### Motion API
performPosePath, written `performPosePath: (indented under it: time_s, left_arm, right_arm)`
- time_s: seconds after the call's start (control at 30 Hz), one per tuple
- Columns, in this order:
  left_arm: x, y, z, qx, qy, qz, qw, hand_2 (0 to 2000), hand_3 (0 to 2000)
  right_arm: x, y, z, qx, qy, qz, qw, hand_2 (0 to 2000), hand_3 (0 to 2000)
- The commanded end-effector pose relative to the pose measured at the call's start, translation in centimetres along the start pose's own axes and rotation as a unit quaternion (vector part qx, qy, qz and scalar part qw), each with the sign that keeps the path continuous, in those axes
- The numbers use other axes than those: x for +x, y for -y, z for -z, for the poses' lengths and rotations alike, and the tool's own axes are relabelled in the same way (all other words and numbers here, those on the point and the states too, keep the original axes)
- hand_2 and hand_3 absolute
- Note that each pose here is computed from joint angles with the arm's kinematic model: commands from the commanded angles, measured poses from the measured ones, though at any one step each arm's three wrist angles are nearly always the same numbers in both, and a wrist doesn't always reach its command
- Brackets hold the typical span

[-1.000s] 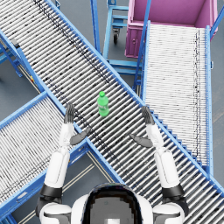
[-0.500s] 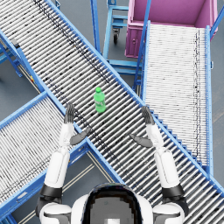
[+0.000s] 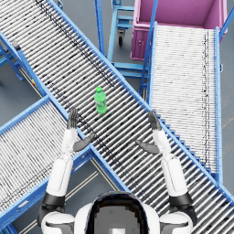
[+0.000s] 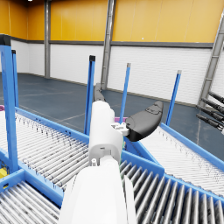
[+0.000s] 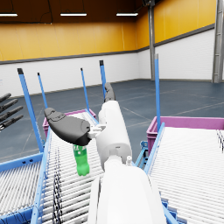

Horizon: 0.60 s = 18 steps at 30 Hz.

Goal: Pick up the oil and place it on the left assembly line, put the cola on the right, and keep Sprite still

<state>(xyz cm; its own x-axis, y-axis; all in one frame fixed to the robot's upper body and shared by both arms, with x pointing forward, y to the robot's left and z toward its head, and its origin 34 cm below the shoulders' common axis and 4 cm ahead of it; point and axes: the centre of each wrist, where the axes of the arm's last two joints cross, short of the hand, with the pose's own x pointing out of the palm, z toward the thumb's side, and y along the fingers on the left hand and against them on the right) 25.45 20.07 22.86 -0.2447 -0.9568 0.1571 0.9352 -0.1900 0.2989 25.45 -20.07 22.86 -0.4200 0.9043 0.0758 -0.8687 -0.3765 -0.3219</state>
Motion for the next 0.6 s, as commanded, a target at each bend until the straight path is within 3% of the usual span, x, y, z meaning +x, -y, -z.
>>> performPosePath:
  time_s: [0.03,0.6]
  left_arm:
    - [0.00,0.00,0.00,0.000,0.000,0.000,1.000,0,0]
    - [0.00,0.00,0.00,0.000,0.000,0.000,1.000,0,0]
  right_arm:
    - [0.00,0.00,0.00,0.000,0.000,0.000,1.000,0,0]
    - [0.00,0.00,0.00,0.000,0.000,0.000,1.000,0,0]
